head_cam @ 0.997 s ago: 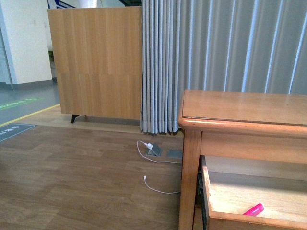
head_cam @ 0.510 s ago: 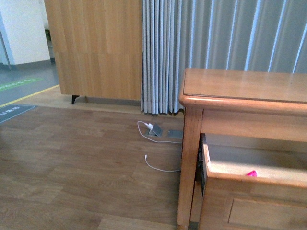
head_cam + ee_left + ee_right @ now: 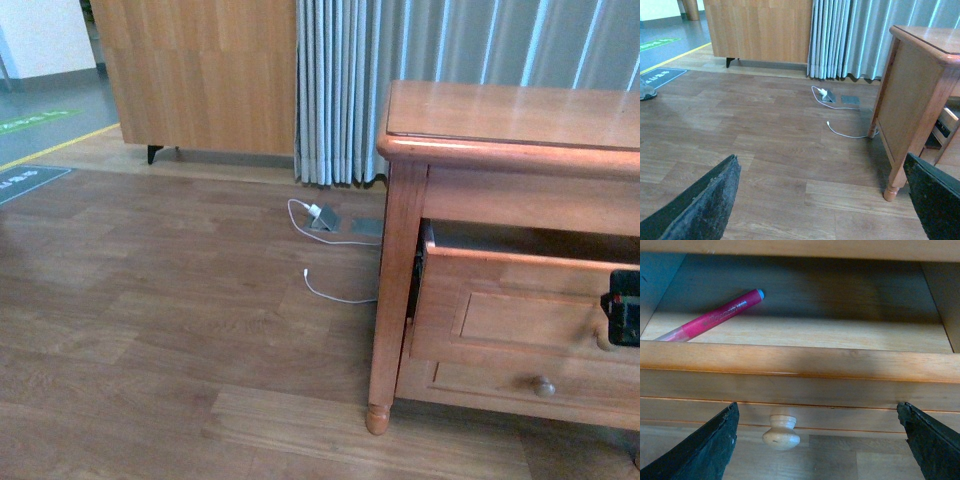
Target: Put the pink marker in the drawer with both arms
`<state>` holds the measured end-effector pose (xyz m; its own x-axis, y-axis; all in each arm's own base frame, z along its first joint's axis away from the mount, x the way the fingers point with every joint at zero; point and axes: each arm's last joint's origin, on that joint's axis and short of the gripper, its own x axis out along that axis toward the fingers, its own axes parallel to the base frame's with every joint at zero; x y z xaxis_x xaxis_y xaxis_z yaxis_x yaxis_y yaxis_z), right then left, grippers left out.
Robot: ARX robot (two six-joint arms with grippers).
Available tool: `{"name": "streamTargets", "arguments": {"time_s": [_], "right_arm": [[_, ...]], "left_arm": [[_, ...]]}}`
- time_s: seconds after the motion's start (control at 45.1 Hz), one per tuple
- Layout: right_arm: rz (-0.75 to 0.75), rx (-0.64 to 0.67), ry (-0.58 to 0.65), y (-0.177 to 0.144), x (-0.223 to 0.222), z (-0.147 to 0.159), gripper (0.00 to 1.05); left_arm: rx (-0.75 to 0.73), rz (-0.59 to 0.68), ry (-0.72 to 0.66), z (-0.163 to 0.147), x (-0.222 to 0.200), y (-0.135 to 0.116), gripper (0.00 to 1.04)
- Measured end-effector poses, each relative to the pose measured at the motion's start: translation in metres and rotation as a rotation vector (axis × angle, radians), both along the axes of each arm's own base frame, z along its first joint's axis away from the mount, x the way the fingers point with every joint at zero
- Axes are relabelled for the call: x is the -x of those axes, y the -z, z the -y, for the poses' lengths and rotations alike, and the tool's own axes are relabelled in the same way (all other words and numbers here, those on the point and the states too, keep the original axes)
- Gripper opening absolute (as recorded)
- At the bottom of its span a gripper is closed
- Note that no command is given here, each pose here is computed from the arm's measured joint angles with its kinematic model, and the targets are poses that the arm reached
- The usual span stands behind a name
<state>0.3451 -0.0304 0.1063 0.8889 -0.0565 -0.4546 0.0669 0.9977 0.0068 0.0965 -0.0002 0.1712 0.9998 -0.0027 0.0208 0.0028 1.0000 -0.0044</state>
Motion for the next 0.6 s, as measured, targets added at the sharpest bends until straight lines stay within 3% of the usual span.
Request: {"name": "streamTargets", "arguments": {"time_s": [0.598], "right_arm": [[0.105, -0.011, 0.038, 0.013, -0.056, -0.007, 0.96]], "left_arm": [[0.000, 0.000, 0.000, 0.000, 0.000, 0.000, 0.99]]}}
